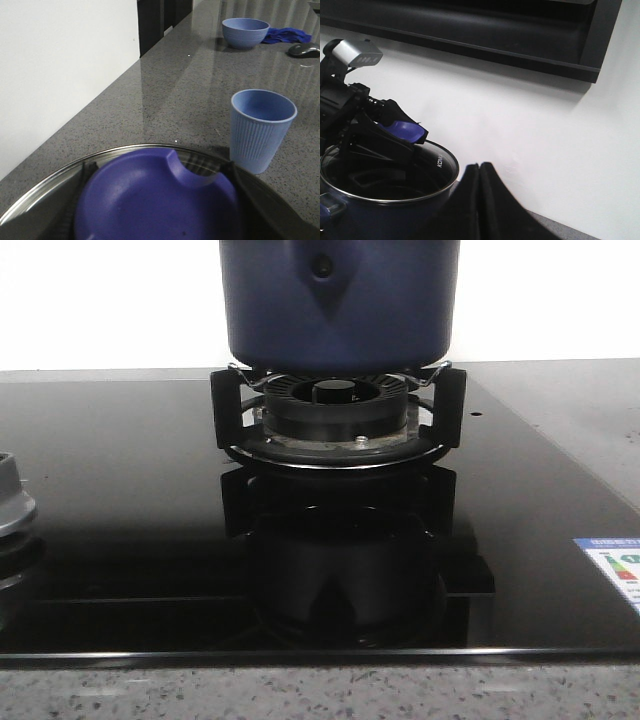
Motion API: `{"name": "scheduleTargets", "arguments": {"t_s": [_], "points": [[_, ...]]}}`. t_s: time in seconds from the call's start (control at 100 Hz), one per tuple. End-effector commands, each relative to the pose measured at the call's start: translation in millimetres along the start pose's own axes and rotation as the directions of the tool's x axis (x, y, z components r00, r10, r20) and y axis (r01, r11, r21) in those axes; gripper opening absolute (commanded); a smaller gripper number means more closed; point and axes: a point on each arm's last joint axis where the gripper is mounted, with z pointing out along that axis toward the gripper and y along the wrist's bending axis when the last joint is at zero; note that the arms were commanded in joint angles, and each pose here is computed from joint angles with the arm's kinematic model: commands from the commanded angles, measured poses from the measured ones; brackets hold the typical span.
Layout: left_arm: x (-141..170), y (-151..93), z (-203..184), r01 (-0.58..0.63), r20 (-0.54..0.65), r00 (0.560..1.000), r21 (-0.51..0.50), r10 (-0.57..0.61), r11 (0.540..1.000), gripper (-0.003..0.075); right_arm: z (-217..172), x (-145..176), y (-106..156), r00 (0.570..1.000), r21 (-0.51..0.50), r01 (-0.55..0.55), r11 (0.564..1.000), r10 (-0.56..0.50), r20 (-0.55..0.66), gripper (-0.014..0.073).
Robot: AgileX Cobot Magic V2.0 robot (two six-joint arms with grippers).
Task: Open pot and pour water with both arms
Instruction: 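Lower the held lid onto the pot and open the left gripper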
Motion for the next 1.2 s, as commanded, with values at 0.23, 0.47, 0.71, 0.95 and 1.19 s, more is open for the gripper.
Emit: {"name": "scheduleTargets", "arguments": {"t_s": [0.23, 0.47, 0.71, 0.95, 1.19], "points": [[-31.3, 1.8, -25.2, 0.034, 0.101, 0.994, 0.008, -0.034, 0.999, 0.0335, 0.1, -9.3, -2.1, 0.999, 0.011, -0.012, 1.000, 0.011, 0.035, -0.0064], [-31.5, -2.3, -22.4, 0.024, 0.098, 0.995, 0.026, -0.027, 0.999, 0.0373, 0.1, -9.3, -2.1, 0.999, 0.011, -0.012, 1.000, 0.011, 0.035, -0.0064], [-32.5, -10.7, -15.8, 0.007, 0.098, 0.995, 0.050, -0.012, 0.999, 0.0409, 0.1, -9.5, -1.8, 0.999, 0.008, -0.013, 1.000, 0.013, 0.037, -0.0064], [-32.3, -7.2, -15.3, 0.011, 0.096, 0.995, 0.008, -0.011, 1.000, 0.0483, 0.1, -9.7, -1.2, 0.999, 0.001, -0.013, 1.000, 0.013, 0.039, -0.0064], [-38.3, -9.4, -19.2, 0.011, 0.117, 0.993, 0.005, -0.012, 1.000, 0.0629, 0.1, -9.7, -1.4, 0.999, 0.003, -0.013, 1.000, 0.013, 0.039, -0.0064]]}}
